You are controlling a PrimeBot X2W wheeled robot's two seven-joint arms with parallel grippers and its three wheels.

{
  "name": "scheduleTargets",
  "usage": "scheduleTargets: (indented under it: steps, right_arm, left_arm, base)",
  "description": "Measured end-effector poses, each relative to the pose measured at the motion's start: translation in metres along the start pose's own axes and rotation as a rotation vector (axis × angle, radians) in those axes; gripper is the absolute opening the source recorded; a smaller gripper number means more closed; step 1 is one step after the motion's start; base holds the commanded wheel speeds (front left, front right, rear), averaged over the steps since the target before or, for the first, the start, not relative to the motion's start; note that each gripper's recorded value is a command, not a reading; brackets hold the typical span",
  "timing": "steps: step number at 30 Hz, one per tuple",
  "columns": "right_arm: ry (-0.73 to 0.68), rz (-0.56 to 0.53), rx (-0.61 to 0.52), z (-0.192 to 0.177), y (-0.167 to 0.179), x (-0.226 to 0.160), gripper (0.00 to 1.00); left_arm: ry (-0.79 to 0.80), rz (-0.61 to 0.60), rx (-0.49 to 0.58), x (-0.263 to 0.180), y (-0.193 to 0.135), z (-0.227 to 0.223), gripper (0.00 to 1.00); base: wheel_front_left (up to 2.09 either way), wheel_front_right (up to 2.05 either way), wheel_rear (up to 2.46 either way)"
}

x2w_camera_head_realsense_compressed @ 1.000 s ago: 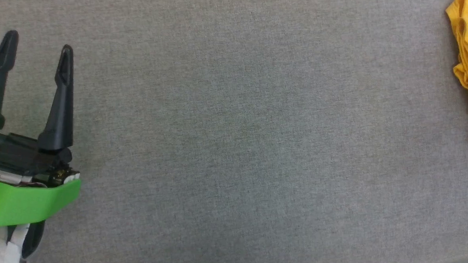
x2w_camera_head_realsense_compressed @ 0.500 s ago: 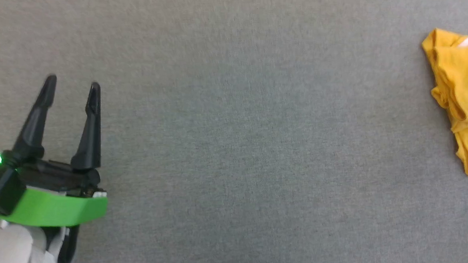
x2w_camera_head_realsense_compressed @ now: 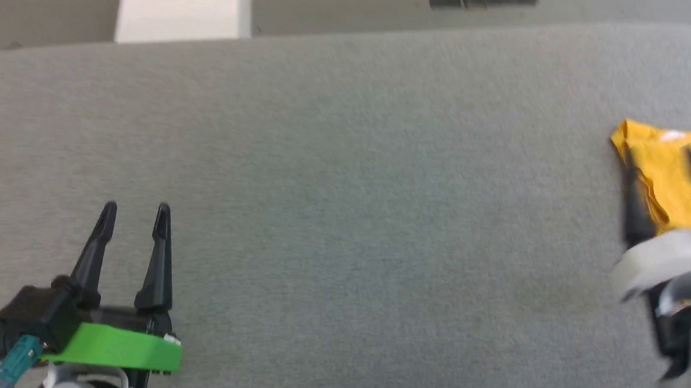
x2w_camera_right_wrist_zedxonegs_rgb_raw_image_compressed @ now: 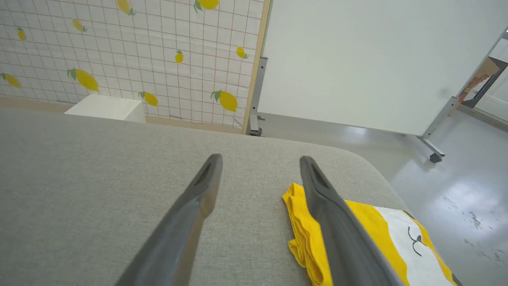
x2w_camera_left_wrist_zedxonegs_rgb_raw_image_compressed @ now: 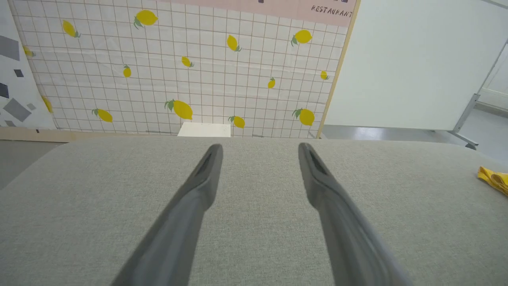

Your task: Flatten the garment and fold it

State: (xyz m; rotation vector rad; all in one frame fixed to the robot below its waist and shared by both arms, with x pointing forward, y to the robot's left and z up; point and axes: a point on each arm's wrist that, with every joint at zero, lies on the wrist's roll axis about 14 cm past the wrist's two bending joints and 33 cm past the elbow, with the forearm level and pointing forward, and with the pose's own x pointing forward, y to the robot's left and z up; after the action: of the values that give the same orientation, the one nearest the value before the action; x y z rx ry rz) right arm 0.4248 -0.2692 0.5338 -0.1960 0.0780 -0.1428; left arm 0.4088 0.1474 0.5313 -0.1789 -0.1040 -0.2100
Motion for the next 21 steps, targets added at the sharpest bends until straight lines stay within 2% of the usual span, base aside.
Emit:
scheduleTargets:
  steps: [7, 10, 16, 21]
  right_arm:
    - [-0.072, 0.14, 0.058, 0.018, 0.055, -0.036, 1.0]
    - [-0.083, 0.179, 0.075, 0.02, 0.069, -0.052, 1.0]
    - [-0.113, 0.212, 0.109, 0.021, 0.078, -0.074, 1.0]
    - [-0.116, 0.195, 0.142, 0.01, 0.071, -0.088, 1.0]
  left_arm:
    - [-0.031, 0.054, 0.024, -0.03, 0.008, 0.019, 1.0]
    - [-0.025, 0.087, 0.023, -0.044, 0.01, 0.019, 1.0]
    - [-0.01, 0.14, 0.021, -0.071, 0.016, 0.016, 1.0]
    - [-0.014, 0.163, 0.026, -0.086, 0.019, 0.017, 1.0]
  base:
    - [0.0, 0.0, 0.0]
    - [0.0, 0.0, 0.0]
    - [0.0, 0.0, 0.0]
    - [0.0, 0.0, 0.0]
